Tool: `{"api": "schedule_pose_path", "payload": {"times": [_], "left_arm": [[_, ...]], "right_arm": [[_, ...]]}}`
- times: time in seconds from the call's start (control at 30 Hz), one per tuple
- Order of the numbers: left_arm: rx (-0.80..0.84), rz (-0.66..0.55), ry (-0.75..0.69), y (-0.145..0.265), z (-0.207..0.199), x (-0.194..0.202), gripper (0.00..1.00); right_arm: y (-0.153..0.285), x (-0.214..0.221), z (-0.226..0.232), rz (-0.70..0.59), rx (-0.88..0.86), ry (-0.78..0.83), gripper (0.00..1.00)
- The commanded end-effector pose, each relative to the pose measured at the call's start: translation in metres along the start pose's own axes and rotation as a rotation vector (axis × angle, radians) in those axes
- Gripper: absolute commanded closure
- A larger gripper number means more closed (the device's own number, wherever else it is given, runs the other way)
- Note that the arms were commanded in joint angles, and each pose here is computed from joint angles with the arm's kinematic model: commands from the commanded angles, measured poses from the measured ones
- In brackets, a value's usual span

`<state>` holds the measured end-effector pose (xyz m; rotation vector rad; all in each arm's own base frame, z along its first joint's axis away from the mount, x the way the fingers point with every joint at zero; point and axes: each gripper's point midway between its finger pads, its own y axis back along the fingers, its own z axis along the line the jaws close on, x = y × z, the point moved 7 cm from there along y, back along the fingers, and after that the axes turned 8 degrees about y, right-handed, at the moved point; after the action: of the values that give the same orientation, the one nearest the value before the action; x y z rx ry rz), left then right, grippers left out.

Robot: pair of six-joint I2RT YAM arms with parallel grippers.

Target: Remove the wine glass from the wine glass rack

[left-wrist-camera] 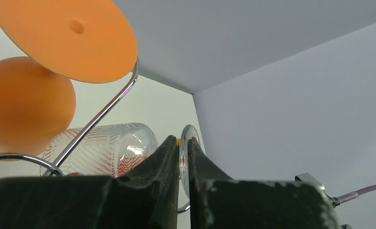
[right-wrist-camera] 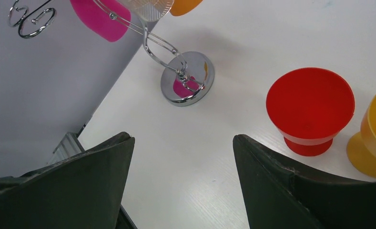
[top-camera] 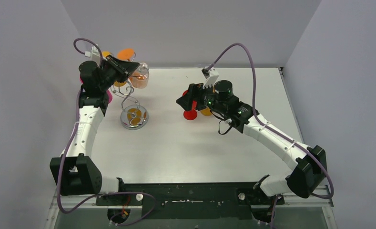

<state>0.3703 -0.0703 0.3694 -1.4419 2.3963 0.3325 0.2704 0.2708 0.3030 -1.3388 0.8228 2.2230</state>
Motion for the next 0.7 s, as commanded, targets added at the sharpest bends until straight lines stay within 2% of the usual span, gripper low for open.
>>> {"api": "schedule_pose_path", "payload": {"times": [0.0,0.1,0.17,0.23,0.27,0.33,0.47,0.67], "left_arm": [[0.052,-0.014,-0.074,-0.002,-0.012,-0.009,1.00],[0.049,-0.004,-0.082,-0.003,-0.010,-0.009,0.97],[0.044,0.000,-0.083,-0.003,-0.009,-0.007,0.79],[0.052,0.000,-0.094,-0.002,-0.009,-0.007,0.94],[0.051,0.004,-0.099,-0.003,-0.009,-0.007,0.95],[0.033,0.009,-0.104,-0.003,-0.007,-0.008,0.84],[0.034,0.020,-0.119,-0.004,-0.008,-0.008,0.82],[0.001,-0.003,-0.150,0.000,-0.009,-0.010,0.73]], "right_arm": [[0.000,-0.032,0.013,-0.113,-0.069,0.019,0.22],[-0.004,-0.047,0.021,-0.149,-0.111,0.015,0.22],[-0.008,-0.057,0.026,-0.172,-0.141,0.008,0.22],[-0.017,-0.062,0.028,-0.179,-0.156,-0.003,0.22],[-0.020,-0.066,0.029,-0.182,-0.162,-0.010,0.22],[-0.029,-0.070,0.032,-0.180,-0.183,-0.028,0.22],[-0.041,-0.078,0.037,-0.188,-0.237,-0.059,0.22],[-0.062,-0.089,0.042,-0.187,-0.288,-0.093,0.22]]}}
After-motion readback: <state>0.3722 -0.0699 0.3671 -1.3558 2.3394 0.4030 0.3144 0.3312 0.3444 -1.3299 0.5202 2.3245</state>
